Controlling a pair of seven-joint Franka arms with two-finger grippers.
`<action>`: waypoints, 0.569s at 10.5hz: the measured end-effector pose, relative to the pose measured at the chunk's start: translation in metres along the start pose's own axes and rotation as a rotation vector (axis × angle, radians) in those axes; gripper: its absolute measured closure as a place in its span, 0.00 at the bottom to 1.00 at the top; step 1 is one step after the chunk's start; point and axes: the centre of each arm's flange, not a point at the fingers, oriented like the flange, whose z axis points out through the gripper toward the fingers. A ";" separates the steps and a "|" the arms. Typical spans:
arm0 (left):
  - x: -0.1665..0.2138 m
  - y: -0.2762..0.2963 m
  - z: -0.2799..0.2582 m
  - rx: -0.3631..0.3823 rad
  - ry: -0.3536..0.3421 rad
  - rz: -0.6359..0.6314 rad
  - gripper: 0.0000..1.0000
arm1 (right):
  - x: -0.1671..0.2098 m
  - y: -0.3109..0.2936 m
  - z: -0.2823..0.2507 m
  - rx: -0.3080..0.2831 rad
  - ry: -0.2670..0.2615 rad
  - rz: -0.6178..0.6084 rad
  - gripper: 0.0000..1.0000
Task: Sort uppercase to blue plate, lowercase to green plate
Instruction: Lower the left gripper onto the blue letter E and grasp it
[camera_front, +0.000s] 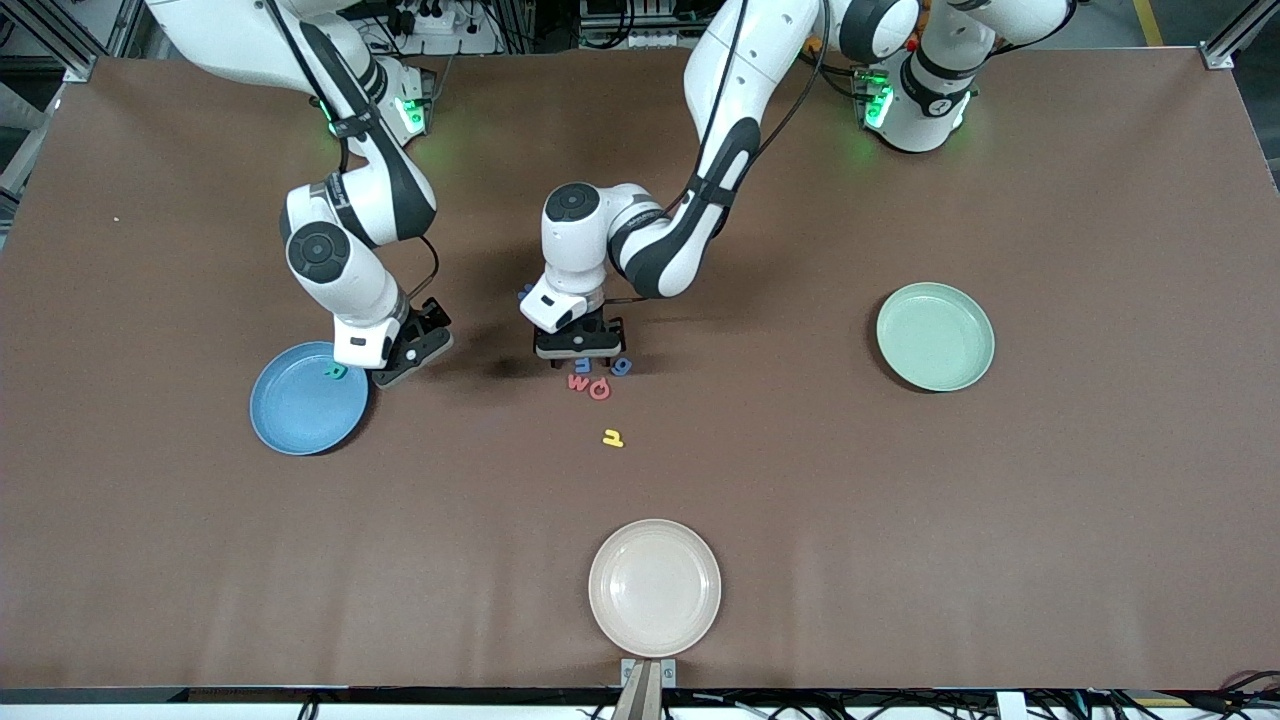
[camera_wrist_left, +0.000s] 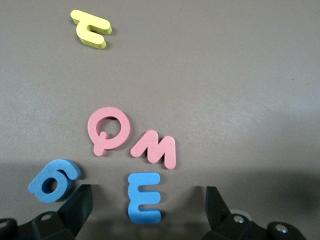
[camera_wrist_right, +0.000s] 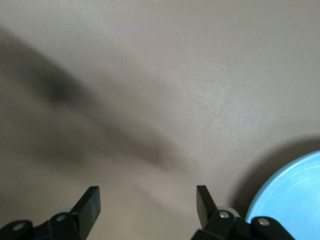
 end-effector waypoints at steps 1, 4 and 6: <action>0.000 0.001 -0.001 -0.002 0.001 -0.002 0.00 | 0.000 0.000 0.000 -0.006 -0.003 -0.038 0.13; -0.002 0.002 -0.001 -0.002 0.000 -0.001 0.00 | 0.000 -0.001 0.000 -0.030 -0.013 -0.094 0.01; -0.002 0.002 0.000 -0.002 0.000 -0.001 0.00 | 0.000 0.000 0.000 -0.041 -0.016 -0.108 0.00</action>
